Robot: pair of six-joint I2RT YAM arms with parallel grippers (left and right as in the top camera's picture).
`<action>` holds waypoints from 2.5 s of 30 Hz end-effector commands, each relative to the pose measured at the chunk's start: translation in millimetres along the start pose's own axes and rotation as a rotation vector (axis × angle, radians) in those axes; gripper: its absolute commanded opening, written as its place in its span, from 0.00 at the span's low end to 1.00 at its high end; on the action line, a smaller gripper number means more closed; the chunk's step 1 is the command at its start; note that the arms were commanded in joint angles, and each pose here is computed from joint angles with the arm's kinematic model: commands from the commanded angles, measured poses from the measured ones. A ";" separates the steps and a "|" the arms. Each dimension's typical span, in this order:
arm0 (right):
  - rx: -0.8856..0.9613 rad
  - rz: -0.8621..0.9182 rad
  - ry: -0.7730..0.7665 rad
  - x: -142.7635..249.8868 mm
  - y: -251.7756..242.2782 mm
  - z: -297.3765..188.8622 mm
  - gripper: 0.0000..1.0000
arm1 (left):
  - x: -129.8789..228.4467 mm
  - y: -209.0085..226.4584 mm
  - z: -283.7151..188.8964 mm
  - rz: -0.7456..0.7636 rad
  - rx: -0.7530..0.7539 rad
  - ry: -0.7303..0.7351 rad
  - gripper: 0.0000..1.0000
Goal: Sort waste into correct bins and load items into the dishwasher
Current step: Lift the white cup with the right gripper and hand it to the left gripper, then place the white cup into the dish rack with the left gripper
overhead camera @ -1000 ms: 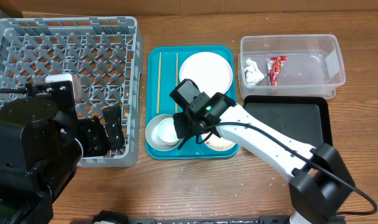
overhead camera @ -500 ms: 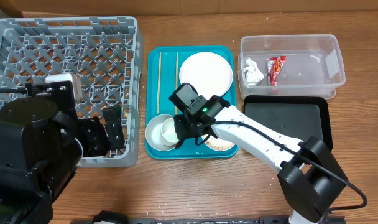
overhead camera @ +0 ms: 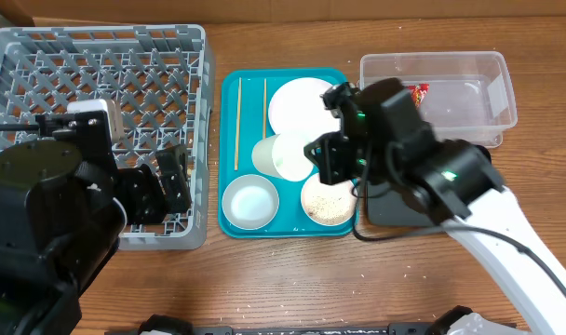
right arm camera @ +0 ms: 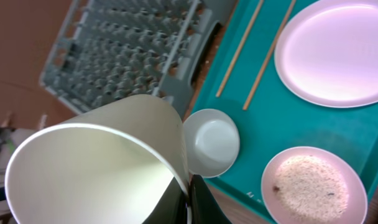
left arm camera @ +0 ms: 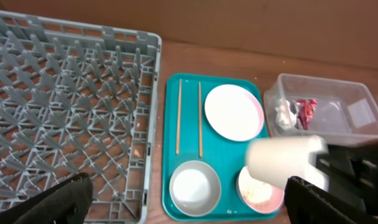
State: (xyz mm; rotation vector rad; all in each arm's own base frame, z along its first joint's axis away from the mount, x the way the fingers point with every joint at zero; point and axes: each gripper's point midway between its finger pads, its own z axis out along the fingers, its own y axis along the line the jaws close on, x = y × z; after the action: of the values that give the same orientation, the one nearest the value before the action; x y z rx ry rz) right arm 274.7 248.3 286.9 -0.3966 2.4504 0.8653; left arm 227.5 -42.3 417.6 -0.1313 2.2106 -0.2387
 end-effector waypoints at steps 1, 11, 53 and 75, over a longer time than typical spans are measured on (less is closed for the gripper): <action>-0.054 -0.041 -0.054 -9.5 3.0 -31.1 0.04 | 16.8 5.3 45.1 -0.029 -0.051 0.152 1.00; -0.435 -0.166 -0.065 -6.8 46.3 -79.4 0.04 | 28.4 -102.5 72.0 -0.081 0.880 0.483 0.94; -0.732 -0.280 -0.186 -53.2 89.5 -98.5 0.04 | 24.6 -158.2 -0.5 -0.054 1.387 0.489 0.70; 0.000 0.093 0.002 7.5 -36.6 -55.9 0.57 | 78.7 133.3 87.8 -0.435 -0.476 0.588 0.72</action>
State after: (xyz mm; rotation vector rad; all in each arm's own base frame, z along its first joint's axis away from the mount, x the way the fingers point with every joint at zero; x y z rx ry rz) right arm 262.1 193.6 298.7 -0.2676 2.5098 1.0053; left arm 264.0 -19.2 285.5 -0.5071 2.8295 -0.5195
